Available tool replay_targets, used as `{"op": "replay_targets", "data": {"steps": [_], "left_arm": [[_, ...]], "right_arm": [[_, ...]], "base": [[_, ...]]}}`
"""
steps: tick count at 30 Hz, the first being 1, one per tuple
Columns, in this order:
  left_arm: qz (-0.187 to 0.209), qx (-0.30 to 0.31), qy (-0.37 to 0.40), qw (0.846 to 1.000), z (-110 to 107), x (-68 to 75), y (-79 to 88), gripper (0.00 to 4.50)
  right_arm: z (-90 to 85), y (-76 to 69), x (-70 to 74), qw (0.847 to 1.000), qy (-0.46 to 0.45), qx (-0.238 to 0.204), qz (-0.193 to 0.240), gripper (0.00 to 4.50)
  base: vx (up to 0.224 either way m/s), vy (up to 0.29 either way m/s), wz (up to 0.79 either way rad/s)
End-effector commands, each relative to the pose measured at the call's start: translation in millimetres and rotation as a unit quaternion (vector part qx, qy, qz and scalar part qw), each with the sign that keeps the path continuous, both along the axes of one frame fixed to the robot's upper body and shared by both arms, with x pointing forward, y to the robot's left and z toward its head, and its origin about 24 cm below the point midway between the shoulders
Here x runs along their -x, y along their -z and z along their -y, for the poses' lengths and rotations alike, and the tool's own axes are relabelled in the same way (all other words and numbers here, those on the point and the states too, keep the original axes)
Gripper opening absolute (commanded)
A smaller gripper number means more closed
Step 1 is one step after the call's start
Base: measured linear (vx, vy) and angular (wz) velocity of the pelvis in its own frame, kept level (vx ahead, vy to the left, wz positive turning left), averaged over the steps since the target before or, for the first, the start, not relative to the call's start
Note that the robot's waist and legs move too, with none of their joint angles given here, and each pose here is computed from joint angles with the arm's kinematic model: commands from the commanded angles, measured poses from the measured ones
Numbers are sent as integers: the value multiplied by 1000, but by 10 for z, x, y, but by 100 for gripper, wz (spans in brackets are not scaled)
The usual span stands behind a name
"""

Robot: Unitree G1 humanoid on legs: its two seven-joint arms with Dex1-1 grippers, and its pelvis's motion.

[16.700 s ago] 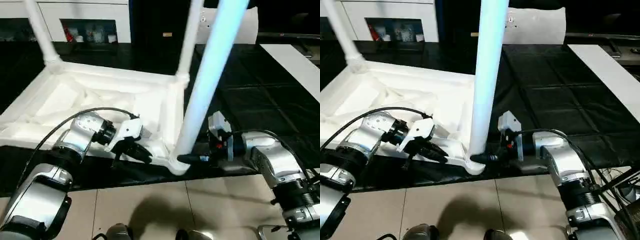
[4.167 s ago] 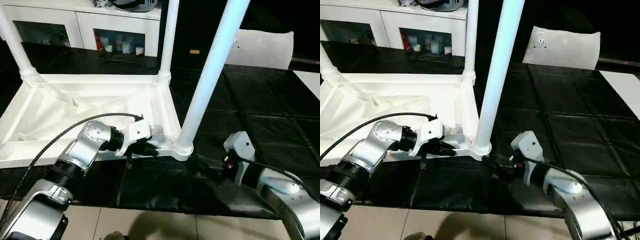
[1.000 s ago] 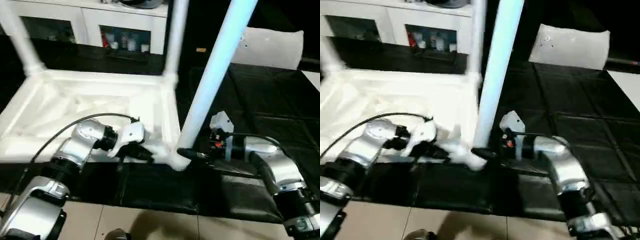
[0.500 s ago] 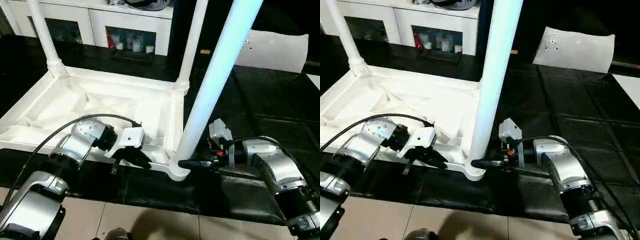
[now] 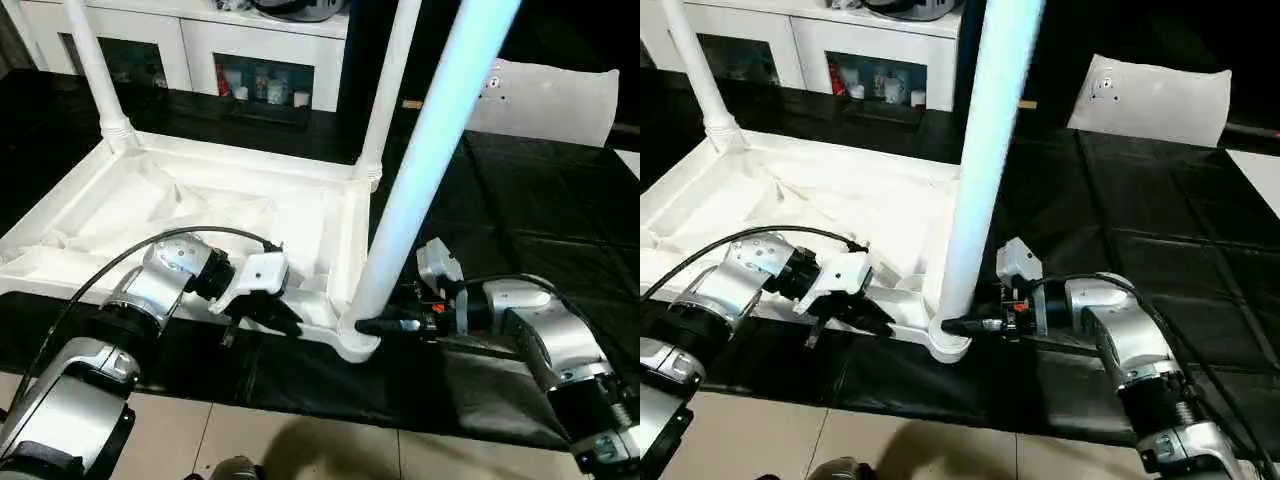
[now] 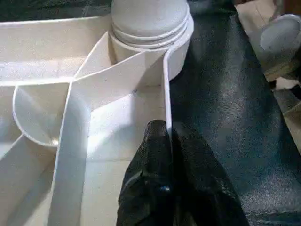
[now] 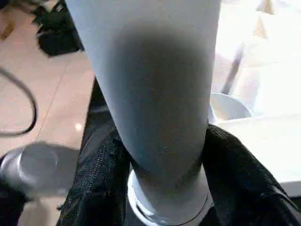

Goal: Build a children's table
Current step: Rotate leg to tighten

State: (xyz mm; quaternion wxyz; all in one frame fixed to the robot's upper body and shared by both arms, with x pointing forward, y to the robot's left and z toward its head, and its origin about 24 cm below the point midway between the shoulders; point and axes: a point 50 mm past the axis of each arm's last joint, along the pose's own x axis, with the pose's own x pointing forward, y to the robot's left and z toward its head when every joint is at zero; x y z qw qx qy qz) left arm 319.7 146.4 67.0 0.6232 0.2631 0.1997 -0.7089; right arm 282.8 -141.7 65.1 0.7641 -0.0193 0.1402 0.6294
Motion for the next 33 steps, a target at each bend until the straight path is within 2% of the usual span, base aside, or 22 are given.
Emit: {"op": "replay_targets", "data": {"steps": [1, 3, 4, 5, 6, 7, 8, 10, 11, 12, 13, 17, 18, 19, 23, 24, 26, 27, 28, 30, 32, 33], "left_arm": [[21, 10, -50, 998, 162, -94, -13, 0], [19, 19, -77, 997, 196, -124, -12, 0], [15, 44, -124, 991, 308, -171, -12, 0], [15, 44, -124, 991, 308, -171, -12, 0], [13, 61, -162, 985, 427, -202, -5, 0], [13, 65, -173, 983, 459, -210, -4, 0], [12, 75, -205, 976, 552, -232, -1, 0], [12, 80, -219, 972, 592, -242, -2, 0], [12, 87, -234, 968, 644, -255, -10, 0], [12, 103, -270, 957, 756, -286, -40, 0], [21, 107, -282, 953, 810, -303, -63, 0], [29, 103, -282, 953, 842, -298, -75, 0], [40, 92, -271, 957, 836, -282, -69, 0], [40, 92, -271, 957, 836, -282, -69, 0], [48, 65, -256, 963, 723, -252, -29, 0], [48, 58, -254, 964, 663, -250, -19, 0], [49, 50, -246, 967, 583, -243, -11, 0], [49, 46, -241, 968, 533, -240, -7, 0], [49, 43, -238, 969, 502, -236, -5, 0], [50, 39, -221, 973, 436, -222, -4, 0], [46, 41, -194, 979, 393, -190, -3, 0], [43, 40, -164, 985, 363, -154, 0, 0]], "right_arm": [[-108, 80, -25, 998, 58, 2, -10, 191], [-144, 105, -50, 996, 86, 8, -5, 190], [-238, 152, -107, 989, 147, 12, -10, 190], [-238, 152, -107, 989, 147, 12, -10, 190], [-353, 168, -161, 979, 203, 1, -24, 190], [-388, 165, -174, 976, 216, -4, -27, 190], [-494, 155, -217, 966, 257, -11, -36, 190], [-537, 153, -238, 960, 276, -11, -40, 190], [-583, 151, -267, 954, 298, -8, -41, 190], [-693, 145, -332, 936, 347, -3, -51, 190], [-760, 123, -364, 928, 367, -11, -59, 190], [-825, 67, -368, 930, 363, -31, -50, 190], [-841, 22, -366, 933, 357, -46, -33, 246], [-841, 22, -366, 933, 357, -46, -33, 246], [-738, 6, -358, 931, 360, -53, -23, 282], [-667, 2, -355, 931, 361, -53, -14, 304], [-556, 0, -342, 932, 360, -51, -3, 314], [-482, -5, -324, 936, 350, -50, 8, 314], [-436, -6, -310, 938, 342, -48, 15, 339], [-311, 1, -279, 944, 325, -38, 31, 355], [-163, -10, -246, 951, 303, -32, 51, 359], [-37, -28, -213, 958, 278, -25, 65, 369]], "base": [[0, 0, 0], [0, 0, 0], [0, 0, 0], [0, 0, 0], [0, 0, 0], [0, 0, 0], [0, 0, 0], [0, 0, 0], [0, 0, 0], [0, 0, 0], [0, 0, 0], [0, 0, 0], [0, 0, 0], [0, 0, 0], [0, 0, 0], [0, 0, 0], [0, 0, 0], [0, 0, 0], [0, 0, 0], [0, 0, 0], [0, 0, 0], [0, 0, 0]]}}
